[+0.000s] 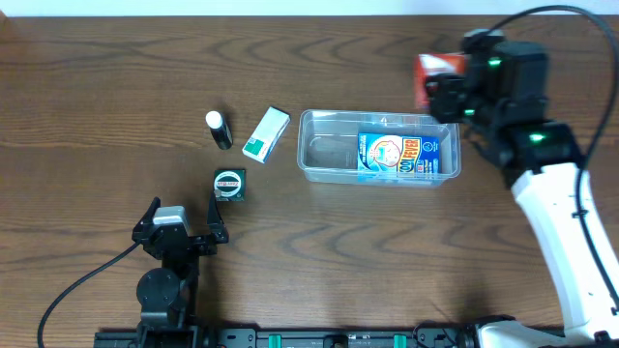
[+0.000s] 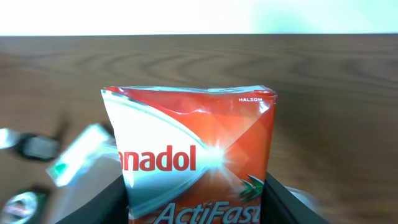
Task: Pack container
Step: 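Lift the red box and carry it over the container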
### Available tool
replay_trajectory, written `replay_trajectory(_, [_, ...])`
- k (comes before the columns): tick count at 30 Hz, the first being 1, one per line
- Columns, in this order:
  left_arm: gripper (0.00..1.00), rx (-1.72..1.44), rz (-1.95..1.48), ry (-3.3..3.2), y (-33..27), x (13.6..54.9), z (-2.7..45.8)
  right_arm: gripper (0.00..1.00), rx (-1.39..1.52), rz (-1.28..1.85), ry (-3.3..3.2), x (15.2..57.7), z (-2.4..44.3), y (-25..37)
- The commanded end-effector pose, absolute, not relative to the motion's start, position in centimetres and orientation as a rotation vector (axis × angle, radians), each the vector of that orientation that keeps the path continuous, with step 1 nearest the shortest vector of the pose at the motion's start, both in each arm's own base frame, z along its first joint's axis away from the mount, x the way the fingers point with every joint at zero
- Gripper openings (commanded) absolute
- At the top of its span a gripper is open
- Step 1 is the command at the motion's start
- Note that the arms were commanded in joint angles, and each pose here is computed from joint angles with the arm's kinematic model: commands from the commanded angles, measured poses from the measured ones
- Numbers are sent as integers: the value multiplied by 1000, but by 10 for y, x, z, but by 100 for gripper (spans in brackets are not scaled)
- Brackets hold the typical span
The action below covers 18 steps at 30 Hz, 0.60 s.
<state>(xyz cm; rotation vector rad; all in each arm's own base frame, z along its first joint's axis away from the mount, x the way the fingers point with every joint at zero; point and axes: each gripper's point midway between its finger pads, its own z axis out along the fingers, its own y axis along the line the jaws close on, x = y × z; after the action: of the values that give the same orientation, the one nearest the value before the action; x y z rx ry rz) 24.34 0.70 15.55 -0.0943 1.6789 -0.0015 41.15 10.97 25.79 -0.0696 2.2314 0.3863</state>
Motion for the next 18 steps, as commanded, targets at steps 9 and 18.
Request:
replay_trajectory(9, [98,-97,15,1722,9,244,137,45,-67,466,2295,412,215,214])
replay_trajectory(18, [98,-97,15,1723,9,244,137,46,-70,464,2421,406,151,259])
